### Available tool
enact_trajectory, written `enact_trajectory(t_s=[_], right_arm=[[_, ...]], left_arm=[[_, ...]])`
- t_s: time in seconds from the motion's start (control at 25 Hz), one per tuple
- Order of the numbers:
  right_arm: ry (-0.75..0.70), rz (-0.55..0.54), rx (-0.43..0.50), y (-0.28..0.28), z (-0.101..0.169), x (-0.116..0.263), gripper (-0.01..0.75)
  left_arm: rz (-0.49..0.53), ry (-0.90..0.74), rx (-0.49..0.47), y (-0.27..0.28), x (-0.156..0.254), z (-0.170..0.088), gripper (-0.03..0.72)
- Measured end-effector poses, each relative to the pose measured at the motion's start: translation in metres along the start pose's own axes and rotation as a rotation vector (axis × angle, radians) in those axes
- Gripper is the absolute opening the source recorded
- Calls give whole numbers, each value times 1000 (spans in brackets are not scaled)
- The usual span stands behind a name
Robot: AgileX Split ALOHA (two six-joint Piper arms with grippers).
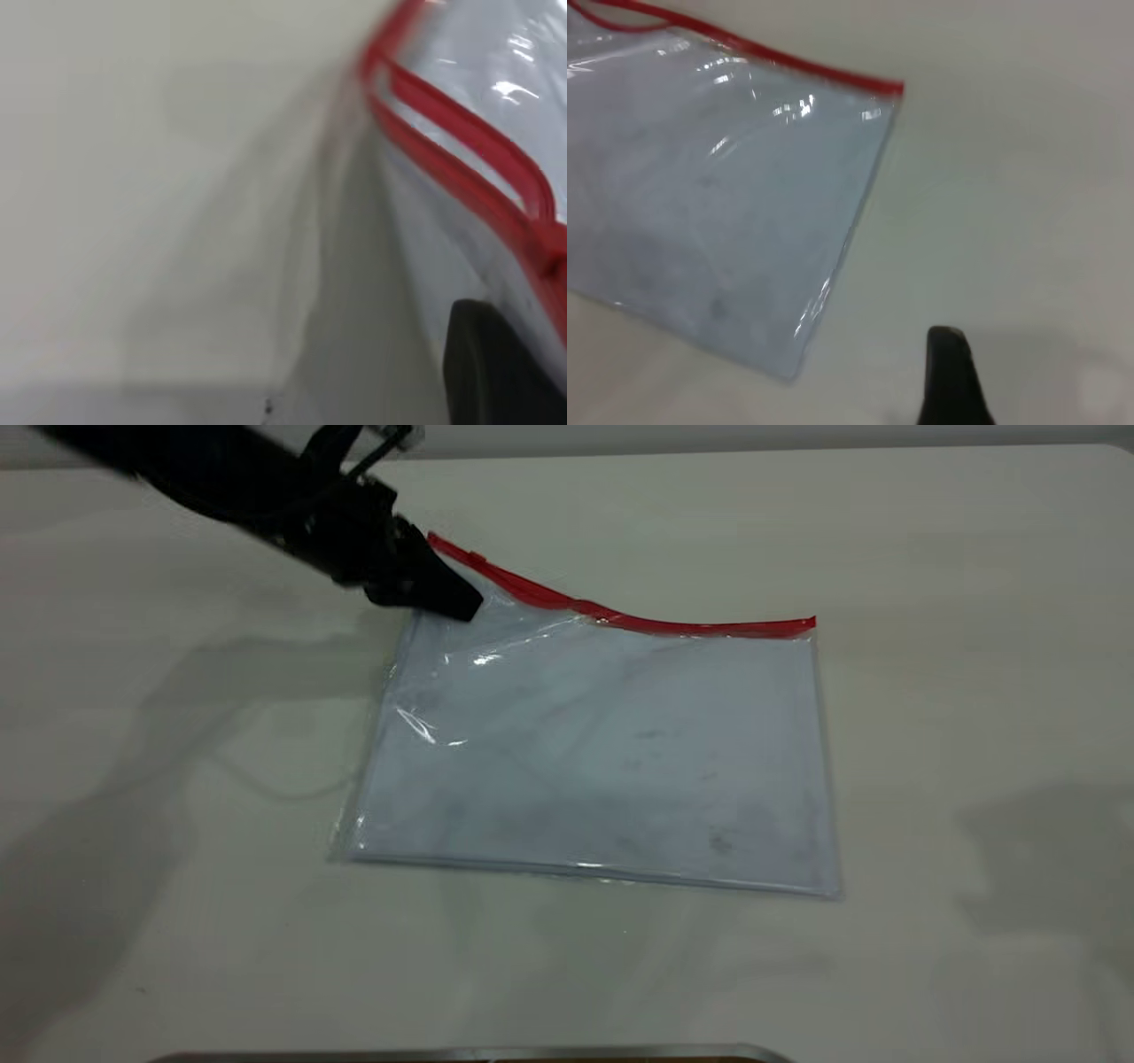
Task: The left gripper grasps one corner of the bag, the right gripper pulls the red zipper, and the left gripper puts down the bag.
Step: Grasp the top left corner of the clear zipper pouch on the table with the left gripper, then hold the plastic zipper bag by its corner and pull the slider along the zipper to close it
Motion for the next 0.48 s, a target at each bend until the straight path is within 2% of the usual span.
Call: enact_trajectory(t_s=[0.16,0.36,0.48], right_arm=[[80,4,-47,-19,-2,-10,537],[155,-32,-152,-50,-1,-31,537],[199,-84,-257,-70,7,-45,537]], left_arm=[[99,-201,54,17,-14,-2,54],[121,-420,93,33,-35,-5,54],[104,-537,118,38,-44,-8,54]])
Point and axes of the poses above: a point on each arm's last joint axis where the gripper is mounted, y pointing back along that axis away from the gripper, z along the wrist's bending axis when the last joint is at zero, x = y × z, the point moved 6 cm from there along -y, pointing out along that axis toward the gripper, and after that the axes turned 13 degrees about y, right-handed, at the moved point
